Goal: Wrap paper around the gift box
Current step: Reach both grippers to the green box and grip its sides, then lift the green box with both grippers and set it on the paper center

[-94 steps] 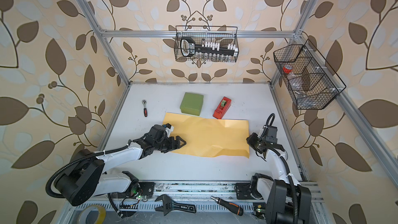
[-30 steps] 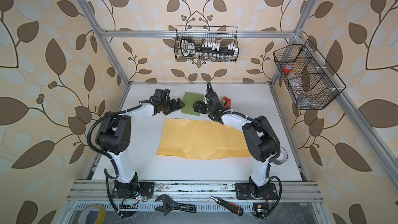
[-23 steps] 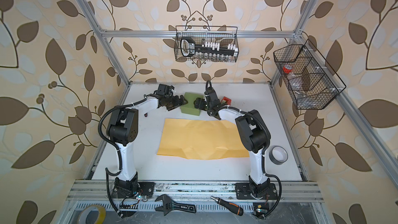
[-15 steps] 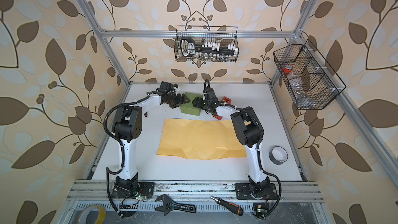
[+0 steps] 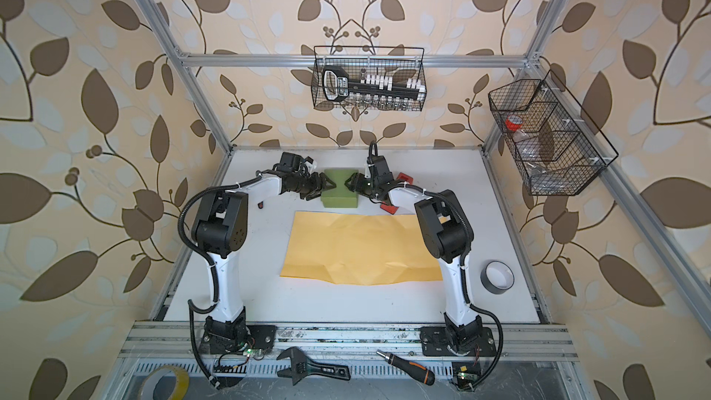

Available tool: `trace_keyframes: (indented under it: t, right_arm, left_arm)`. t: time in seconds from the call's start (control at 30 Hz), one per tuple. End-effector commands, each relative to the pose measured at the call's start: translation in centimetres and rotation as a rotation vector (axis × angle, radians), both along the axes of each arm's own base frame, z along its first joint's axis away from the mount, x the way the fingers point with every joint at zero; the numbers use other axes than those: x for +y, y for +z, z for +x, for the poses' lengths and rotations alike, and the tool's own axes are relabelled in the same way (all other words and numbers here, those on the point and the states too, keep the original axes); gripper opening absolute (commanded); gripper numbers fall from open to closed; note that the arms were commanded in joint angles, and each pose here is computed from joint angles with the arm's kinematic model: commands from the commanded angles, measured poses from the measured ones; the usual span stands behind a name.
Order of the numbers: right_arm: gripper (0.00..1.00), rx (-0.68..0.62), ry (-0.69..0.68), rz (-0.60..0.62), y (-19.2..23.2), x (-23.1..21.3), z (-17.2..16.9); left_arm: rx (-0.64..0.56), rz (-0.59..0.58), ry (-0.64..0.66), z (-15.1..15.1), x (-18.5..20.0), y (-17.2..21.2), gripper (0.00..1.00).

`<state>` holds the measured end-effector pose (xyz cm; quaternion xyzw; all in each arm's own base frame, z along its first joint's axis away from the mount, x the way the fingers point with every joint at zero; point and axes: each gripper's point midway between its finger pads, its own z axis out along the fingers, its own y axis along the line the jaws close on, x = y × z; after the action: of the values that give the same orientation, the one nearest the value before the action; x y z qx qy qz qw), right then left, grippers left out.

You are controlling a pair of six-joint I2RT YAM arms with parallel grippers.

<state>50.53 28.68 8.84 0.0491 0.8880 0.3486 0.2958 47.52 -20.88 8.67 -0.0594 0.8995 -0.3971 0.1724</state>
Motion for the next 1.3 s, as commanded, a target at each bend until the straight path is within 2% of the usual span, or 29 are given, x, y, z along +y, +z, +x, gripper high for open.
trace_keyframes:
  t: [0.0,0.27,0.37,0.6,0.77,0.87,1.0,1.27]
  right_arm:
    - [0.61,-0.077,0.156,0.132,6.0,4.2,-3.4]
    - [0.57,-0.085,0.173,0.144,8.1,3.3,-7.9]
    - [0.56,-0.050,0.168,0.131,7.3,2.3,-10.2]
    - [0.54,0.013,0.175,0.109,5.9,-0.5,-17.3]
    - [0.53,0.052,0.129,0.079,4.6,-3.6,-22.3]
    - [0.52,0.085,0.094,0.081,3.5,-4.8,-24.7]
    - [0.52,0.113,0.066,0.077,2.2,-5.5,-26.1]
    - [0.53,0.112,0.056,0.001,0.5,-6.4,-24.6]
  left_arm:
    - [-0.145,-0.131,-0.122,-2.5,-4.5,7.7,0.68]
    - [-0.174,-0.116,-0.151,-7.6,-6.5,10.3,0.68]
    - [-0.180,-0.109,-0.181,-10.1,-7.7,10.8,0.68]
    - [-0.168,-0.132,-0.283,-16.2,-10.7,11.9,0.68]
    - [-0.151,-0.160,-0.331,-19.1,-11.3,12.5,0.68]
    - [-0.108,-0.165,-0.360,-20.1,-11.9,11.3,0.68]
    - [-0.065,-0.155,-0.372,-20.3,-12.4,9.4,0.68]
    - [-0.012,-0.106,-0.369,-19.8,-12.6,6.2,0.68]
